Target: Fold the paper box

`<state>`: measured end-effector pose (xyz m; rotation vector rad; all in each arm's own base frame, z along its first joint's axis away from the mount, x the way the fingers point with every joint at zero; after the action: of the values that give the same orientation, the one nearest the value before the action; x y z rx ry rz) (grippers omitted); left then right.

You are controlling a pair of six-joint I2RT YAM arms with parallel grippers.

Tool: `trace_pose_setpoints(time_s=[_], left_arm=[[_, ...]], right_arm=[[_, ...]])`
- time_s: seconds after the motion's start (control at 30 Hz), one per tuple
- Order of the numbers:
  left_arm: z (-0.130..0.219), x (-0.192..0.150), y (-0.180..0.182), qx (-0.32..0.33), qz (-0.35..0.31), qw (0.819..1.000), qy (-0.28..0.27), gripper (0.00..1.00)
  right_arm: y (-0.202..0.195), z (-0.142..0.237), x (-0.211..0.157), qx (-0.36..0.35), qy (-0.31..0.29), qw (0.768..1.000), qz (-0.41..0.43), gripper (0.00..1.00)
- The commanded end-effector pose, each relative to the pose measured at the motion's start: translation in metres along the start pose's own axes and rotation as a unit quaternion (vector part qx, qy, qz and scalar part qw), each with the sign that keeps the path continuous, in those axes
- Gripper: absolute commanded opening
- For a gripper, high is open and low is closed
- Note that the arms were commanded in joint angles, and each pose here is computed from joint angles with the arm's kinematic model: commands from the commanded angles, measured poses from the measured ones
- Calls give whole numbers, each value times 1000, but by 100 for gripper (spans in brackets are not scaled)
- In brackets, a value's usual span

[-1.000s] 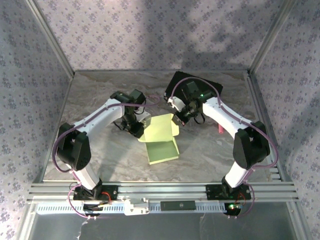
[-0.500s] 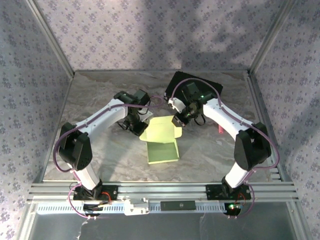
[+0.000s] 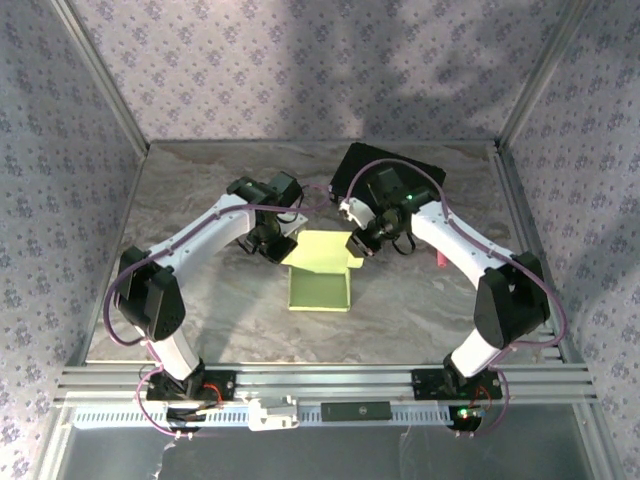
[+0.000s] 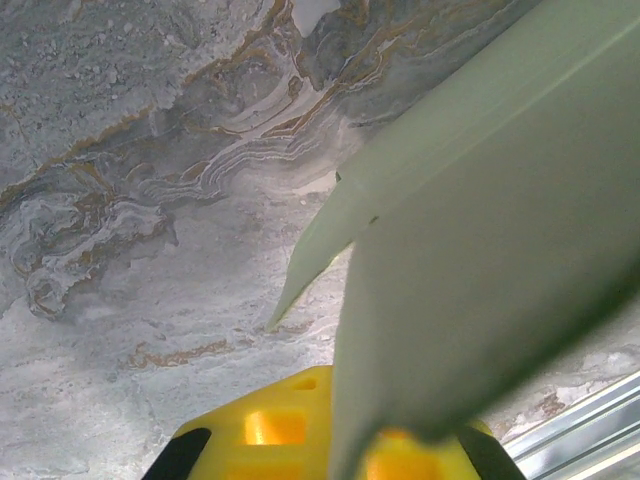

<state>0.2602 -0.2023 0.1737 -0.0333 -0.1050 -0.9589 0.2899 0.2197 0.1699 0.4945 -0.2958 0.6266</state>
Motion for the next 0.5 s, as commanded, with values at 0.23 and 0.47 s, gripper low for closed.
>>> trace_pose_setpoints(time_s=[0.23,0.47], left_arm=[[1,1,0,2,-2,1000,2,6],[3,5,-1,-3,-2,1000,-4,7]], right_arm=[[-5,8,-5,-29,-15,999,-6,27],[-5,6,-5,-31,-11,999,-5,14]])
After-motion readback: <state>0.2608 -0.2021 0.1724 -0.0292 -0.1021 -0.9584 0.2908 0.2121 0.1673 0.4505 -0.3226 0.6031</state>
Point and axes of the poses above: each hand's point on the last joint's axis, 136 mm out from that joint toward the fingers, its own z axis back along the fingers, its own y axis along the line the jaws close on, x = y × z, the point moved 3 cm from there along z, back along the fingers, and after that the axes turned 15 degrees about -z, right-handed, at the moved point
